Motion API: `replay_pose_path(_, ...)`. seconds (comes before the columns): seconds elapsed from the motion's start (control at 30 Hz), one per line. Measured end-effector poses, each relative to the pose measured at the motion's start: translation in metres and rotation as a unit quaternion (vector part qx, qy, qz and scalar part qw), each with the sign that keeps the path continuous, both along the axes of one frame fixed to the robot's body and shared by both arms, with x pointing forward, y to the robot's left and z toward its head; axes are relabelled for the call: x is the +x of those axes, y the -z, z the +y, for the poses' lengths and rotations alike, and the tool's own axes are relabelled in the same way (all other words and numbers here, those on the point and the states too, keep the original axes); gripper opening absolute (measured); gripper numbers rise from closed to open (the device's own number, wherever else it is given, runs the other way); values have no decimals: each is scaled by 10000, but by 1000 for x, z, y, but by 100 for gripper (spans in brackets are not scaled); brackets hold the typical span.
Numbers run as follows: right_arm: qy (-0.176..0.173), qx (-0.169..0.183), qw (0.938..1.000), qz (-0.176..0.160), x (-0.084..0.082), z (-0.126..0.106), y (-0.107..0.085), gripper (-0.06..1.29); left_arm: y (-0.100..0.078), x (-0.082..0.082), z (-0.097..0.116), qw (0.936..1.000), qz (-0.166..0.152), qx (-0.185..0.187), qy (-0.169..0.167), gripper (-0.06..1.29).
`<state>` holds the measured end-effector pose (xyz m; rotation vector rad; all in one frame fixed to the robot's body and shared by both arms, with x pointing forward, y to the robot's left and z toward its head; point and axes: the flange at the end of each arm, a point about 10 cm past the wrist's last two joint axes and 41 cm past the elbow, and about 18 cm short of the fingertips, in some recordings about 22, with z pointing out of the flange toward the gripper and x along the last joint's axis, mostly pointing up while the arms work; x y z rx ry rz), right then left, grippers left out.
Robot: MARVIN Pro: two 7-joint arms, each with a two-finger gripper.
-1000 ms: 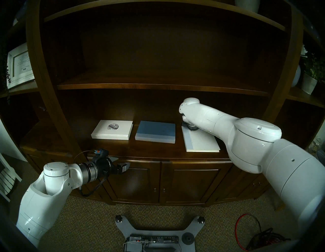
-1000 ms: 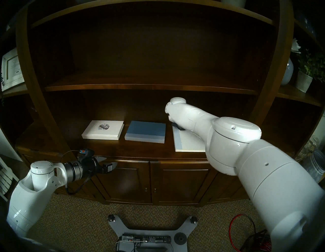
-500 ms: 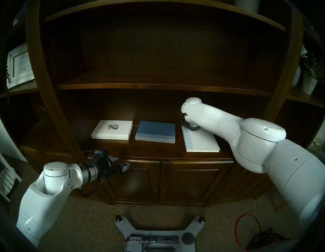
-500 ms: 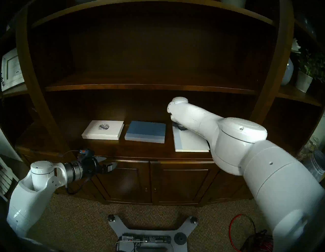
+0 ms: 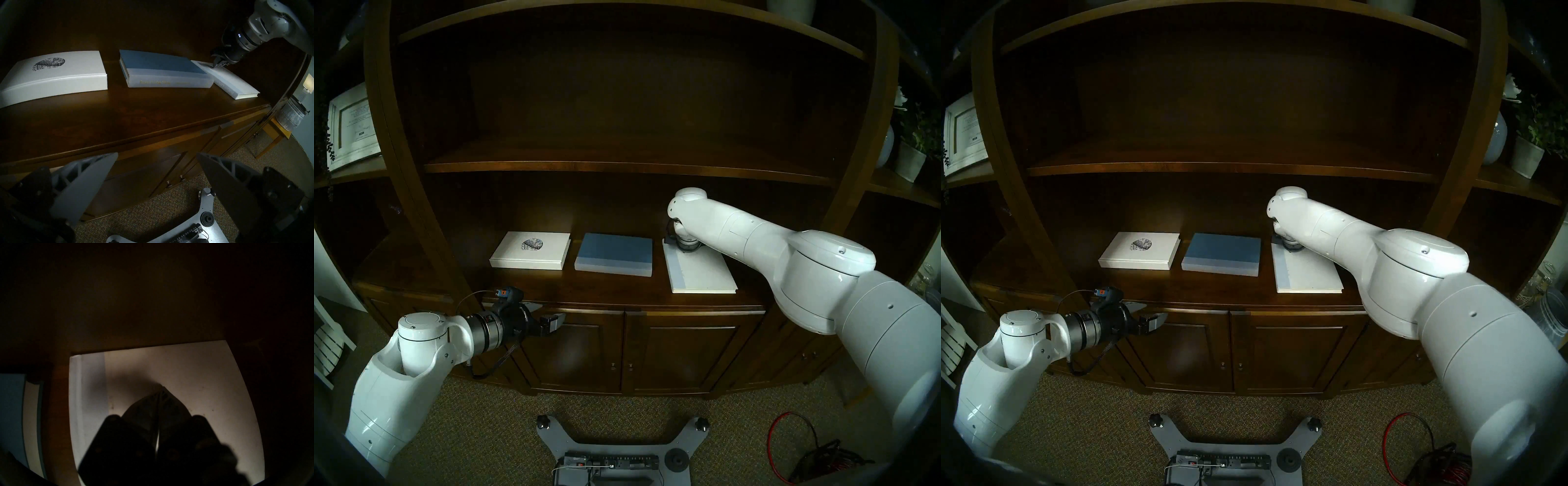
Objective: Close the books and align them horizontally on the shelf
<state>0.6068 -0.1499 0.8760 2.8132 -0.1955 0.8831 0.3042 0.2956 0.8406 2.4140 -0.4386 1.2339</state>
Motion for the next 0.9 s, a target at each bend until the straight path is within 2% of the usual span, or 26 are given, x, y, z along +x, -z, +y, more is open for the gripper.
replay_pose_path(0.33, -423, 320, 9986, 15, -8, 20, -4, -3, 0, 0, 0, 10000, -1, 0, 1, 126)
replay_pose_path(0.6, -698, 491, 9963, 23, -16, 24, -6, -4, 0, 0, 0, 10000, -5, 0, 3, 126)
replay_pose_path(0.9, -1195, 799, 9896, 51, -31, 39, -12, -4, -1, 0, 0, 10000, -7, 0, 4, 126)
